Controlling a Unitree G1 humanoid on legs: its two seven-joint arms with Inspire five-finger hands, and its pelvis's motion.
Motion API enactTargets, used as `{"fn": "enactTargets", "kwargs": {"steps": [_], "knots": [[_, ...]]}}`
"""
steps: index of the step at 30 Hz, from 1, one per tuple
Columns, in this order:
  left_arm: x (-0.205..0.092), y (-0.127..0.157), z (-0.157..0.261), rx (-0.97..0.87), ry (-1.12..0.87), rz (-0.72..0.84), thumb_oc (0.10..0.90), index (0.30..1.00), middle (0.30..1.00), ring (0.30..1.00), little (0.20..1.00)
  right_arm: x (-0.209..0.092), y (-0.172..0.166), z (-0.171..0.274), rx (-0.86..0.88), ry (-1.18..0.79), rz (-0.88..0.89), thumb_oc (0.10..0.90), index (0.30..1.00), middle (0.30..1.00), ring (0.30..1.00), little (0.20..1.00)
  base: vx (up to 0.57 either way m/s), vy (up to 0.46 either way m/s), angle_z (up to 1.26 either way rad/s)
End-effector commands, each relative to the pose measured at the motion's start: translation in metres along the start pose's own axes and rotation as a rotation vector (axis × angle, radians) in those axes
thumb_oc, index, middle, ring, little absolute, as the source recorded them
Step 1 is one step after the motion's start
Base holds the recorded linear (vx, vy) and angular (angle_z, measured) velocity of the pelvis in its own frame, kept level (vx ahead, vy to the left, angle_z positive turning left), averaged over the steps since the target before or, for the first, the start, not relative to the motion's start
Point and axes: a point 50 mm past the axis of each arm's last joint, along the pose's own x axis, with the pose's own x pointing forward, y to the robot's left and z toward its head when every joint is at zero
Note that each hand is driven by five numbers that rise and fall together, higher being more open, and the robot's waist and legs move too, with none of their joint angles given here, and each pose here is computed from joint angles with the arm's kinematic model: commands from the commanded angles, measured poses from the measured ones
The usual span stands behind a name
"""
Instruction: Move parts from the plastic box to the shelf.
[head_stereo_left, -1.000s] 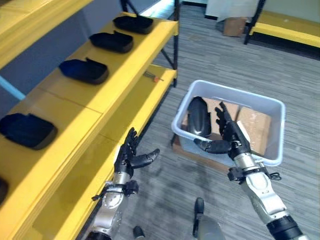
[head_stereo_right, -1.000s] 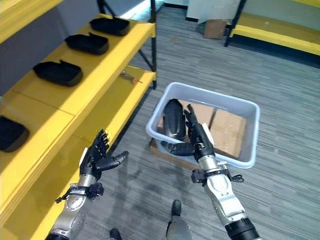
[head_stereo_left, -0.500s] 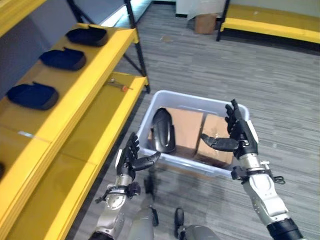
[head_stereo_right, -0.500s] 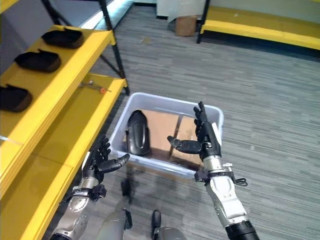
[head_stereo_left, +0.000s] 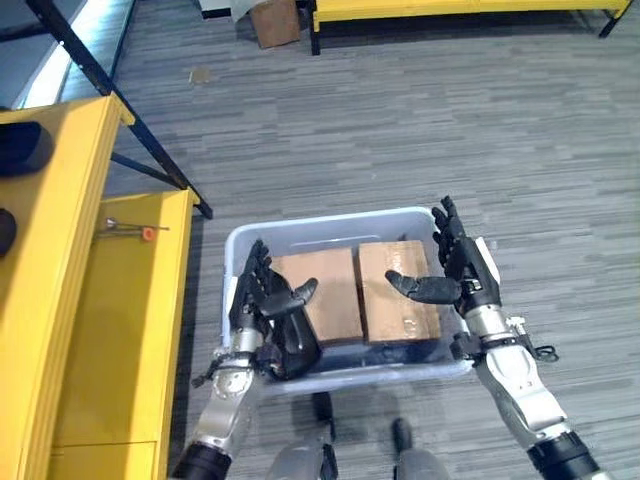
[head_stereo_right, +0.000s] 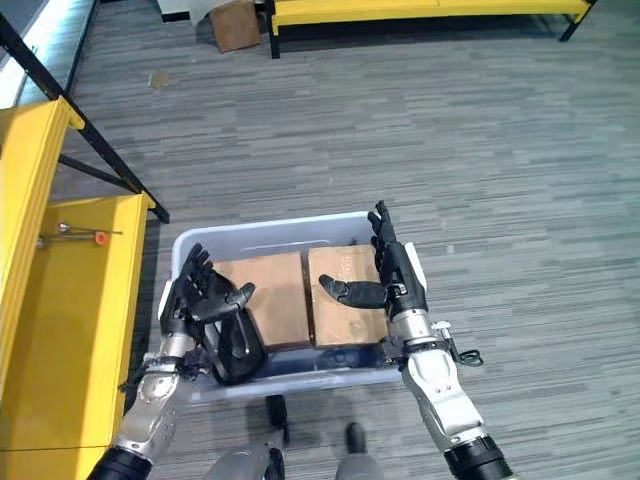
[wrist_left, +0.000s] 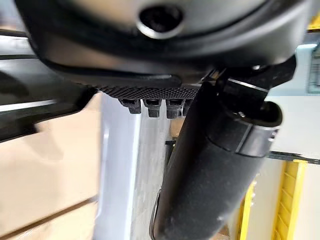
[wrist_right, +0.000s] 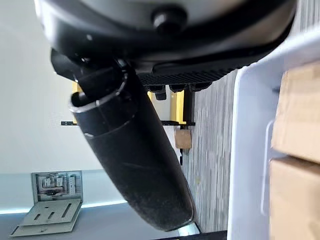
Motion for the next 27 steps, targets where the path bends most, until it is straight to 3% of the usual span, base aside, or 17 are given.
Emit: {"fn": "enactTargets", "kwargs": {"steps": [1,18,27], "knots": [[-0.003,0.012,0.037,0.063,-0.202,-0.013,0.900,1.000,1.000,1.000,1.000,0.022,0.008,0.050,0.005,-0.280,0.031,0.900,1.000,1.000,1.000,1.000,0.05,0.116,0.08],[0.000,0.015,0.053,0.074,-0.259,-0.003,0.900,1.000,1.000,1.000,1.000,0.042,0.014,0.081,-0.170,-0.398,0.101,0.900,1.000,1.000,1.000,1.000,0.01,-0.106,-0.01],[-0.005,0.012,0.062,0.057,-0.295,-0.048,0.900,1.000,1.000,1.000,1.000,0.072,0.024,0.116,-0.535,-0.530,0.208,0.900,1.000,1.000,1.000,1.000,-0.03,-0.193,0.24]]}}
